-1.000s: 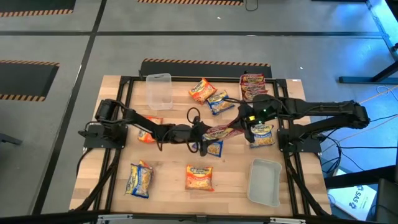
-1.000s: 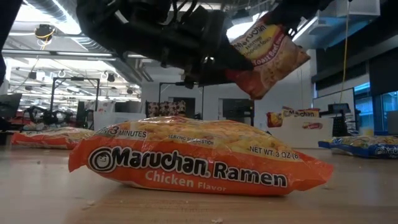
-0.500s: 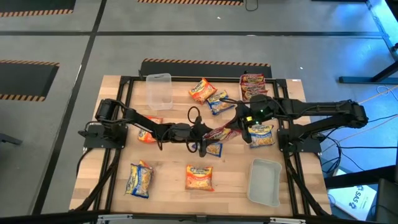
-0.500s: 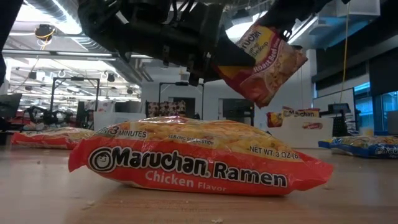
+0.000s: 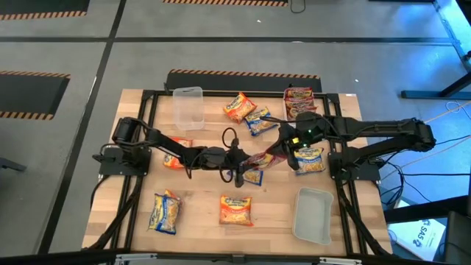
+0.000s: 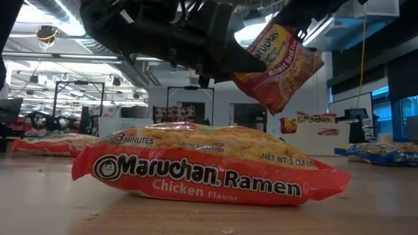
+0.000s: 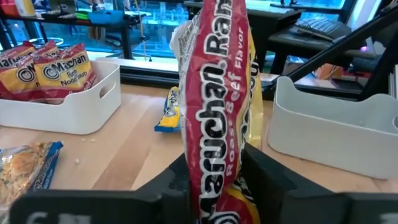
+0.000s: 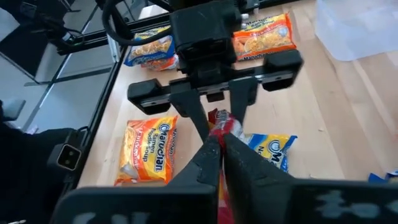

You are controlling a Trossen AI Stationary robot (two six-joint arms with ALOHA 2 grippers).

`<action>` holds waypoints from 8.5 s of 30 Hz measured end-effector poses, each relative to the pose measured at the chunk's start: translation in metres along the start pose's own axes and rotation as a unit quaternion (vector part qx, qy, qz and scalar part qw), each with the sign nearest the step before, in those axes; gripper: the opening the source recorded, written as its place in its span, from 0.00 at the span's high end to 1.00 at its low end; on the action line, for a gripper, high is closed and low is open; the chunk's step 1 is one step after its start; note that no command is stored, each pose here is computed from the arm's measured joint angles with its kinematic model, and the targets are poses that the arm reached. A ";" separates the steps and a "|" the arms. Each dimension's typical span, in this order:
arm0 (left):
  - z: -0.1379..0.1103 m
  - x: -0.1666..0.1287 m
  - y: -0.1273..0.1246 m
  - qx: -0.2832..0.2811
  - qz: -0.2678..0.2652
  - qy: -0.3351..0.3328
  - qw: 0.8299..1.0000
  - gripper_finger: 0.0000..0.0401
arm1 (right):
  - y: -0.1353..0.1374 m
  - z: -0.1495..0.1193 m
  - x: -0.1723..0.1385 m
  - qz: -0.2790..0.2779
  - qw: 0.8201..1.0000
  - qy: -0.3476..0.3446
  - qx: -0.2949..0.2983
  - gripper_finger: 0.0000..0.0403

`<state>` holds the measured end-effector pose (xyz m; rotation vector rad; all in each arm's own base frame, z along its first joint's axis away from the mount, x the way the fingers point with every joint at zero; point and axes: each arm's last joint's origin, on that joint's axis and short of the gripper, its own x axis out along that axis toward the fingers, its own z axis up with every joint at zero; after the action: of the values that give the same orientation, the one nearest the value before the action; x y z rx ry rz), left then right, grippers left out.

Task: Sort Maruchan noodles
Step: Put the red noodle pack into the white bin

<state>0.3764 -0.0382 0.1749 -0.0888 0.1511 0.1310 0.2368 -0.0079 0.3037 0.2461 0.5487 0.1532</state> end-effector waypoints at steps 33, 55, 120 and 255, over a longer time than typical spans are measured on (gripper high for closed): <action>-0.005 -0.025 0.001 0.027 0.007 0.183 0.983 0.83 | 0.016 0.009 0.090 -0.077 0.979 0.172 -0.076 0.37; -0.005 -0.026 0.001 0.027 0.011 0.182 0.983 0.83 | 0.001 -0.015 0.147 -0.084 0.961 0.257 -0.052 0.37; 0.049 -0.082 -0.029 0.077 -0.006 0.156 0.985 0.57 | -0.059 -0.042 -0.063 -0.273 0.909 0.303 -0.090 0.85; 0.047 -0.081 -0.024 0.088 -0.004 0.158 0.983 0.57 | -0.003 -0.056 0.060 -0.029 0.996 0.022 -0.083 0.52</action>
<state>0.3074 -0.0677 0.2361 0.0669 0.4787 0.0942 0.2577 0.0123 0.2267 0.0646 0.5837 0.1479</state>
